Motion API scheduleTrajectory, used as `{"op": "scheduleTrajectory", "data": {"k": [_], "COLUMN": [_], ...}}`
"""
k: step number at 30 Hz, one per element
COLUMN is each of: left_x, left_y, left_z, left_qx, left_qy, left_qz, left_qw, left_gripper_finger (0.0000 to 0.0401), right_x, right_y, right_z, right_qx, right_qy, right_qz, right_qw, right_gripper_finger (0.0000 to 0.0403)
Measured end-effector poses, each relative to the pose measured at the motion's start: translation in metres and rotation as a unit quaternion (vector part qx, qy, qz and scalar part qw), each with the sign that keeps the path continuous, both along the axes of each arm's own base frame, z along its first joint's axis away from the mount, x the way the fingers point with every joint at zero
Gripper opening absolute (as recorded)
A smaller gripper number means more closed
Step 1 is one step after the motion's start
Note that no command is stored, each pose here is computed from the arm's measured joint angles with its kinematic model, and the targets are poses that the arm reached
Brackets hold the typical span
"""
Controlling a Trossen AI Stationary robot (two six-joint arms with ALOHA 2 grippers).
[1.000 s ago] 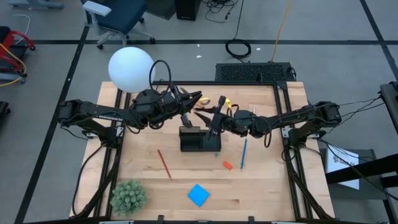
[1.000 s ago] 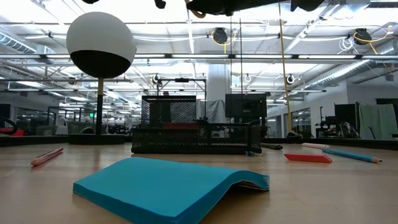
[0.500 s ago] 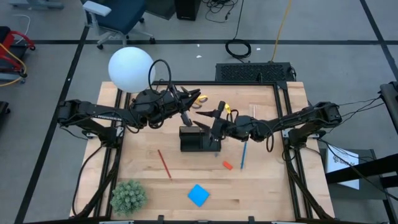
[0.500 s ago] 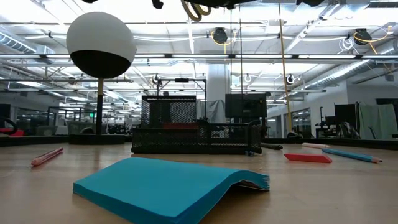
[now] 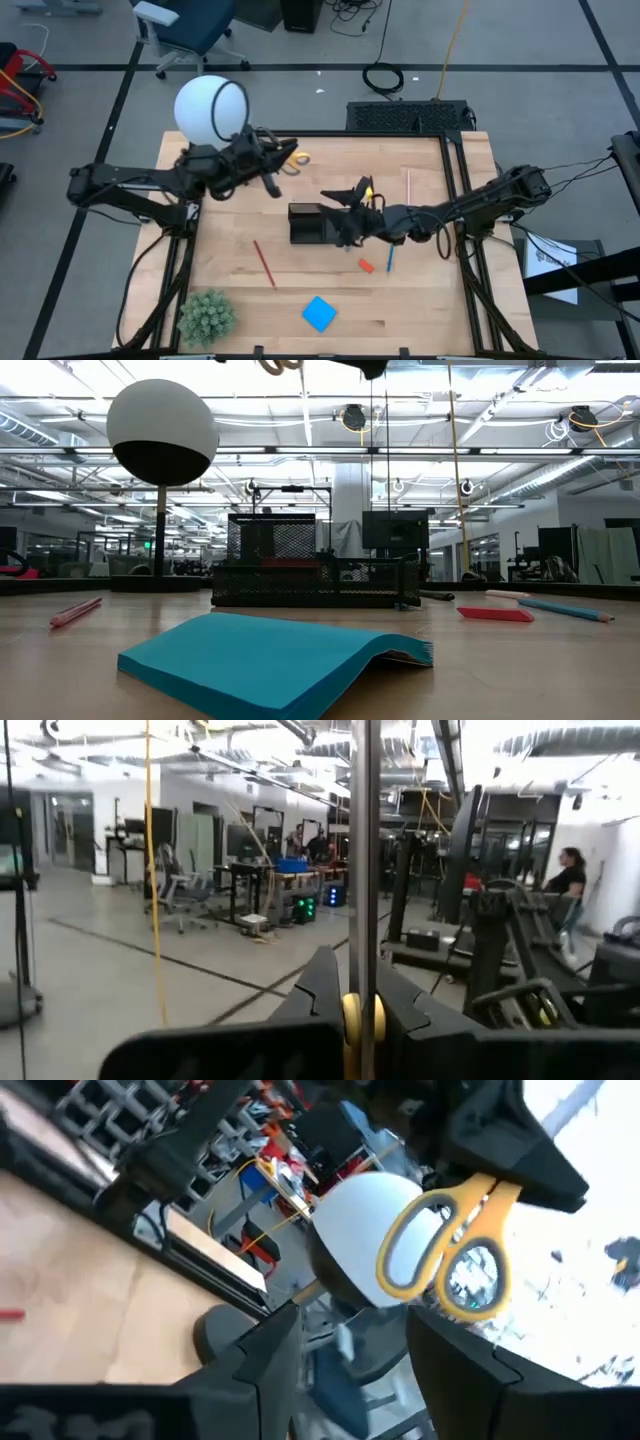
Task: Pick and place office supplies into organizer
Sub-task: Put the yellow scissors into the desk organizer
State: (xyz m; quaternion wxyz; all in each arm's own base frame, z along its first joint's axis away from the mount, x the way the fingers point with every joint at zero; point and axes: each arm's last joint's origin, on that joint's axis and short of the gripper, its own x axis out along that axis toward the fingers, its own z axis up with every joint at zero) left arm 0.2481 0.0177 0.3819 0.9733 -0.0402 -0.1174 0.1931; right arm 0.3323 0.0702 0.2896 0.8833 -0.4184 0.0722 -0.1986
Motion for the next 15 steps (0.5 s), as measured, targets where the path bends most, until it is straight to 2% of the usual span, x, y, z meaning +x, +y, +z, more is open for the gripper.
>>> {"op": "scheduleTrajectory", "data": {"k": [6, 15], "left_x": [-0.021, -0.017], "left_y": [-0.002, -0.007], "left_z": [0.006, 0.000], "left_qx": [-0.064, -0.165], "left_qy": [-0.001, 0.001], "left_qz": [-0.038, -0.144], "left_qw": [0.997, 0.976], "left_gripper_finger": [0.0003, 0.0005], "right_x": [-0.002, -0.003], "right_y": [0.009, 0.011], "right_z": [0.000, 0.000], "right_qx": [-0.078, -0.173], "right_qy": [0.034, 0.076], "right_qz": [0.010, 0.010], "right_qw": [0.996, 0.982], "right_gripper_finger": [0.0171, 0.0173]}}
